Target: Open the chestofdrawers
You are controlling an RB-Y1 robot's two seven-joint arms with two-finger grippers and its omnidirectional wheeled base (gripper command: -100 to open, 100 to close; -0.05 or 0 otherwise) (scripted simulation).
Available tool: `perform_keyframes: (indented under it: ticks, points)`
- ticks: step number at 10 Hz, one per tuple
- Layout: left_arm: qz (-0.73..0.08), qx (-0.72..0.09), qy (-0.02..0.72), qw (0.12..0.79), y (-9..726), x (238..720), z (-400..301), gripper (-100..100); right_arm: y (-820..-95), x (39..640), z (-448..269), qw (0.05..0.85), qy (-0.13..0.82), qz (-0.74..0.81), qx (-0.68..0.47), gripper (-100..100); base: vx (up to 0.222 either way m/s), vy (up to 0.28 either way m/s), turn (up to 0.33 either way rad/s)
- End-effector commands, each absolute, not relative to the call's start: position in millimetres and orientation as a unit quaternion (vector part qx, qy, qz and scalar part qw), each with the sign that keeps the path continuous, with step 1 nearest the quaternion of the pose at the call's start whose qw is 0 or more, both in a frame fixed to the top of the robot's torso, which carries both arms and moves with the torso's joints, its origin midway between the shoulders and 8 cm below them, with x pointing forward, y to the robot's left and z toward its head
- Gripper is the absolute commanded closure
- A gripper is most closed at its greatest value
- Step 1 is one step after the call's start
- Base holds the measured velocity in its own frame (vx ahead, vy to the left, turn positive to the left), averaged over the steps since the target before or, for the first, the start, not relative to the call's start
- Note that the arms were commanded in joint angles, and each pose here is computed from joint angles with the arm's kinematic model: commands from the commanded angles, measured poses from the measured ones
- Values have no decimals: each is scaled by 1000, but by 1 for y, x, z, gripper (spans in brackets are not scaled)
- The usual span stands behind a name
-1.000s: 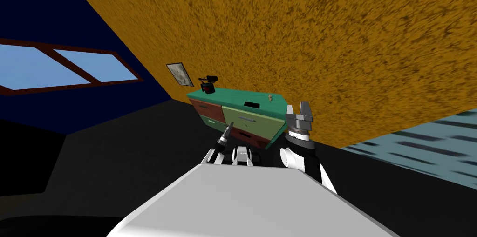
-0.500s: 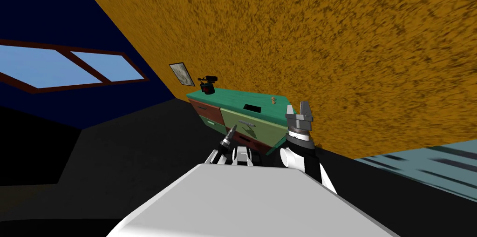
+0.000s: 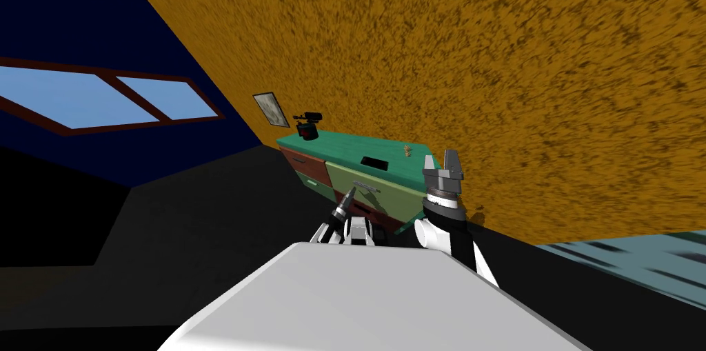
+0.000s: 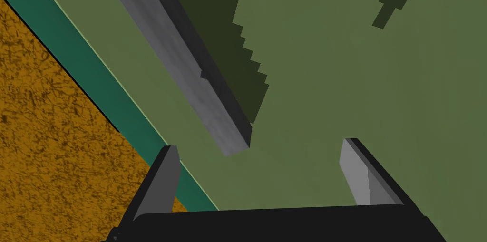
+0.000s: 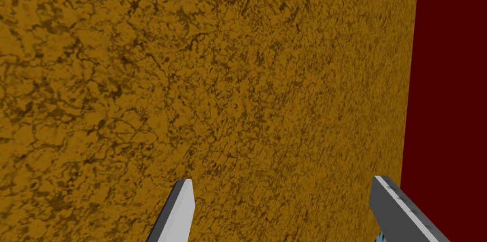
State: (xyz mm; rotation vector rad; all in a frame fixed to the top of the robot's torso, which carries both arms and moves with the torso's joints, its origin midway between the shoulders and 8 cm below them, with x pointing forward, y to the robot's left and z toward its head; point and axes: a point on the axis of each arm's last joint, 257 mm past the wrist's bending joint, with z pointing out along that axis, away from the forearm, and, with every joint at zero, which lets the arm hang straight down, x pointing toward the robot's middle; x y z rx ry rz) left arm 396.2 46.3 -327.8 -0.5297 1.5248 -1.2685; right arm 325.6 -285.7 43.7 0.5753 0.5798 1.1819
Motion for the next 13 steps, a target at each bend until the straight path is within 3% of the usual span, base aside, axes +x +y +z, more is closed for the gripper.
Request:
perform_keyframes:
  ticks: [1, 2, 8, 9, 13]
  points:
    - [-529, -220, 635, 519, 44, 401, -323, -100, -286, 326, 44, 753, 266, 541, 264, 0, -2, 6, -10]
    - [-528, -221, 635, 519, 44, 401, -323, 100, -286, 326, 44, 753, 266, 541, 264, 0, 0, 0, 0]
    - [-530, -218, 636, 516, 40, 397, -319, 100, -286, 326, 44, 753, 266, 541, 263, 0, -135, 61, 15]
    - [-521, -207, 647, 517, 51, 395, -325, -100, -286, 326, 44, 753, 266, 541, 264, 0, -6, 1, -8]
    - [-507, -198, 658, 520, 62, 406, -326, -100, -286, 326, 44, 753, 266, 541, 264, 0, 116, -56, -17]
